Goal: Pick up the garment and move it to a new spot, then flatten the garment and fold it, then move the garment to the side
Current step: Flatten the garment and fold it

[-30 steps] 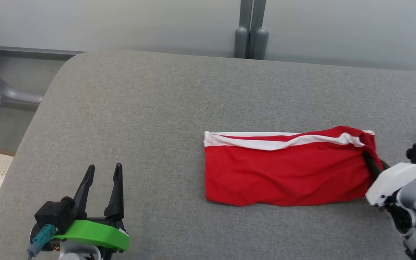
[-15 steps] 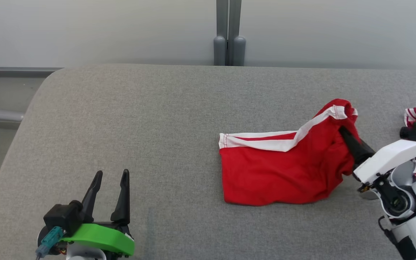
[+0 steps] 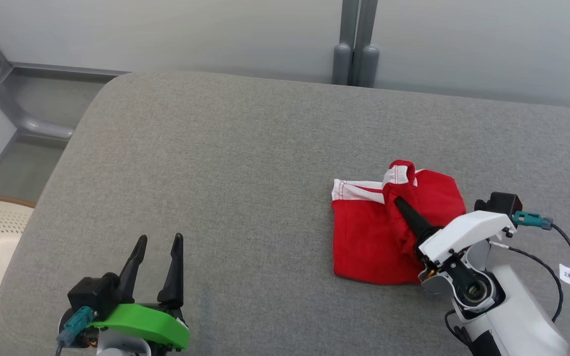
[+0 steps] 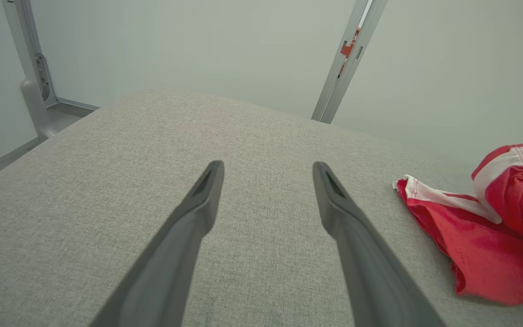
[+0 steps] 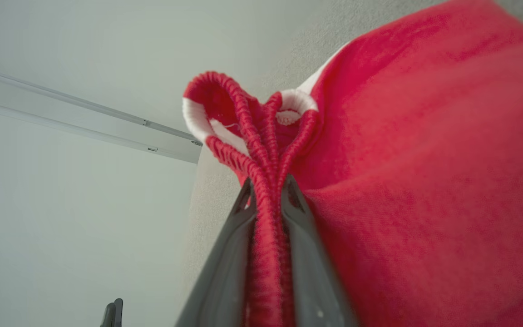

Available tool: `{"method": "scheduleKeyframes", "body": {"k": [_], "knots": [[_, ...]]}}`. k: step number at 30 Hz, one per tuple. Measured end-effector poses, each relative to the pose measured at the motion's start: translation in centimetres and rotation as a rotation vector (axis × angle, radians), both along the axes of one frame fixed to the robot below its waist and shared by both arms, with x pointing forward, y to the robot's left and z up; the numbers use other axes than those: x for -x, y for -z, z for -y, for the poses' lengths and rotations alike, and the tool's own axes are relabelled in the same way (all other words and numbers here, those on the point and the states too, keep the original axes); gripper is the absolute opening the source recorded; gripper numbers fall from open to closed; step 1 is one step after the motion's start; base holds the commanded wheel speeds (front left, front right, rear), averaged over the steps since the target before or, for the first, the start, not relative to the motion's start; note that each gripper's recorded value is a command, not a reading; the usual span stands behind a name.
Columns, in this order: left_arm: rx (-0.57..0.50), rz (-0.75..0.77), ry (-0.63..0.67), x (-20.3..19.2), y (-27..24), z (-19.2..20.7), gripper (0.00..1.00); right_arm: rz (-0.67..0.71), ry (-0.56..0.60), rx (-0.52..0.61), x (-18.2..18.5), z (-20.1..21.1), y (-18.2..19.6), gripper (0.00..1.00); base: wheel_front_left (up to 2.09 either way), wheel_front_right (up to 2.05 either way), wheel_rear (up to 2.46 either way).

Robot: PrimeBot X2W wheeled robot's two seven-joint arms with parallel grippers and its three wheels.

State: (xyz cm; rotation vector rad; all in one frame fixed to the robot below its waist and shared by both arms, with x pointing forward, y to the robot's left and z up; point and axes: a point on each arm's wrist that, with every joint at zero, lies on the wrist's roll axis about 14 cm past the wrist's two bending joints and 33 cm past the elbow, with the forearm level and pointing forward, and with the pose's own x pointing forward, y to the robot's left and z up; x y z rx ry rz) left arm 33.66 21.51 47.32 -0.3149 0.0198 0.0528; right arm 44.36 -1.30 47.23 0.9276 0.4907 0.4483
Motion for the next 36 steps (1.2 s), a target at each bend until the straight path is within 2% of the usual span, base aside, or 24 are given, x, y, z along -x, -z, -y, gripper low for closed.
{"method": "scheduleKeyframes", "body": {"k": [8,9,10,11,12,20,25,27,32,34,36], "knots": [[0.004,-0.015,-0.041,1.1,0.4,-1.1,1.00,-0.071,-0.087,0.012,0.8,-3.3,1.8,0.00,0.00,0.00,0.00],[0.005,-0.016,-0.042,1.1,0.5,-1.1,1.00,-0.075,-0.092,0.012,0.9,-3.5,1.9,0.14,0.00,0.00,0.00],[0.005,-0.017,-0.042,1.1,0.5,-1.1,1.00,-0.076,-0.092,0.013,0.9,-3.6,2.0,0.35,0.00,0.00,0.00],[0.005,-0.018,-0.041,1.0,0.5,-1.1,1.00,-0.078,-0.093,0.015,0.9,-3.7,2.1,0.86,0.00,0.00,0.00],[0.005,-0.019,-0.040,1.0,0.6,-1.0,1.00,-0.079,-0.092,0.016,0.9,-3.8,2.1,1.00,0.00,0.00,0.00],[0.007,-0.013,-0.019,0.2,0.4,-0.5,1.00,-0.010,-0.084,-0.039,0.8,-4.3,-0.4,1.00,0.00,0.00,0.00],[0.010,0.006,0.001,-0.4,-0.1,0.1,1.00,0.186,-0.002,-0.069,-0.7,-1.3,-5.9,1.00,0.00,0.00,0.00],[0.008,0.020,0.005,-0.6,-0.5,0.2,1.00,0.281,0.044,-0.035,-1.0,0.9,-7.6,1.00,0.00,0.00,0.00],[-0.005,0.067,0.011,-0.9,-1.9,0.3,1.00,0.565,0.170,0.149,-0.4,6.6,-11.7,1.00,0.00,0.00,0.00],[-0.014,0.086,0.015,-1.0,-2.5,0.3,1.00,0.638,0.208,0.201,0.4,8.0,-12.6,1.00,0.00,0.00,0.00],[-0.020,0.105,0.017,-1.1,-3.1,0.4,1.00,0.716,0.247,0.299,1.1,9.8,-13.1,1.00,0.00,0.00,0.00]]}}
